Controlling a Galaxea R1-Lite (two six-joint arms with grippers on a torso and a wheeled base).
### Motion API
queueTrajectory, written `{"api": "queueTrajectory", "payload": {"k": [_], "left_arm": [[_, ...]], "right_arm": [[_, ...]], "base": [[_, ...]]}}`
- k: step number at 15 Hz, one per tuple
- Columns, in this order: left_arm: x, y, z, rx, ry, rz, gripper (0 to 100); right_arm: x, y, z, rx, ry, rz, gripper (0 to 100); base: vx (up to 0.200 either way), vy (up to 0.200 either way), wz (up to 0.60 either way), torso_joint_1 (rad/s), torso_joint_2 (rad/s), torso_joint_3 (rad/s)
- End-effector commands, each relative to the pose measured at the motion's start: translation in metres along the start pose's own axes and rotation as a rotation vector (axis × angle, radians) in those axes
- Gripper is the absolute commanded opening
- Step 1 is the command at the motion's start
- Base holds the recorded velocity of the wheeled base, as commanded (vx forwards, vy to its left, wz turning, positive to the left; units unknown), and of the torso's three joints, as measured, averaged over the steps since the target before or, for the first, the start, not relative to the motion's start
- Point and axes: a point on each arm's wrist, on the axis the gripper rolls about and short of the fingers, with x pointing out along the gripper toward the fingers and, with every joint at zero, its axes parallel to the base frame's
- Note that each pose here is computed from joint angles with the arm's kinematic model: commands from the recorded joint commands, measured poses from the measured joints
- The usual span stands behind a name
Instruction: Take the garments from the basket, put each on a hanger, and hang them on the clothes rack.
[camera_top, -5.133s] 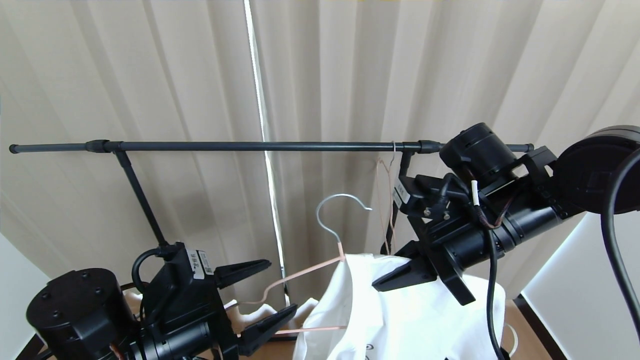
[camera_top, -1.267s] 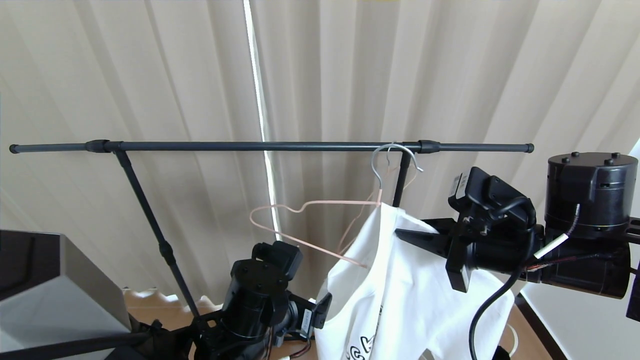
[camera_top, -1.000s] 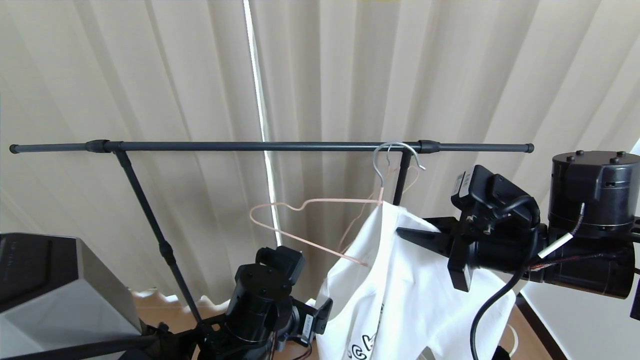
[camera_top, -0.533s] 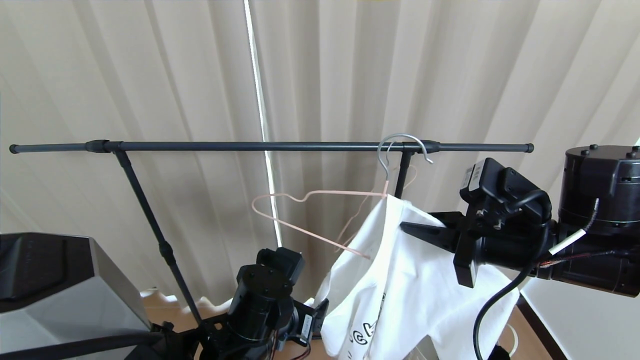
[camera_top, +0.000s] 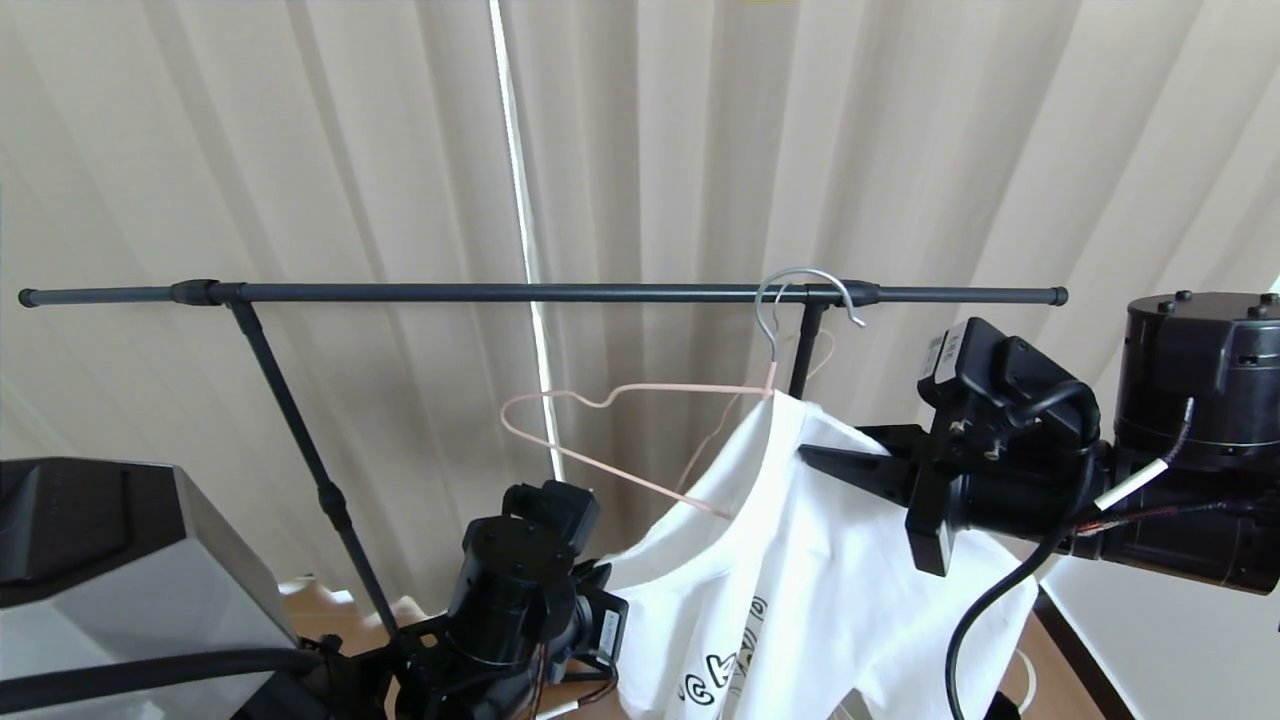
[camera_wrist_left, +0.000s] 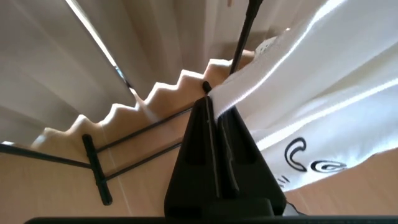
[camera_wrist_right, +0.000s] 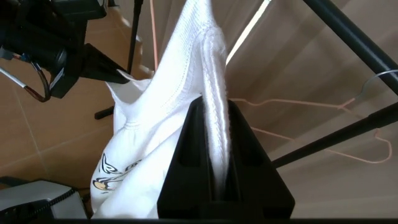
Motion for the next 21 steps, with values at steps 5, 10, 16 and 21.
{"api": "queueTrajectory", "payload": {"k": [5, 10, 16, 21], "left_arm": [[0.001, 0.027, 0.022, -0.053, -0.092, 0.078, 0], [0.008, 0.045, 0.033, -0.090, -0.124, 0.135, 0], [0.013, 0.065, 0.040, -0.121, -0.145, 0.192, 0], [0.015, 0.074, 0.047, -0.140, -0.169, 0.216, 0]], "right_arm": [[0.018, 0.001, -0.015, 0.021, 0.065, 0.026, 0], [0.023, 0.001, -0.020, 0.028, 0.085, 0.035, 0], [0.022, -0.001, -0.022, 0.032, 0.089, 0.027, 0], [0.020, -0.003, -0.024, 0.034, 0.097, 0.018, 0]], "base": [[0.000, 0.000, 0.00, 0.000, 0.00, 0.000], [0.000, 0.000, 0.00, 0.000, 0.00, 0.000], [0.000, 0.000, 0.00, 0.000, 0.00, 0.000], [0.000, 0.000, 0.00, 0.000, 0.00, 0.000]]}}
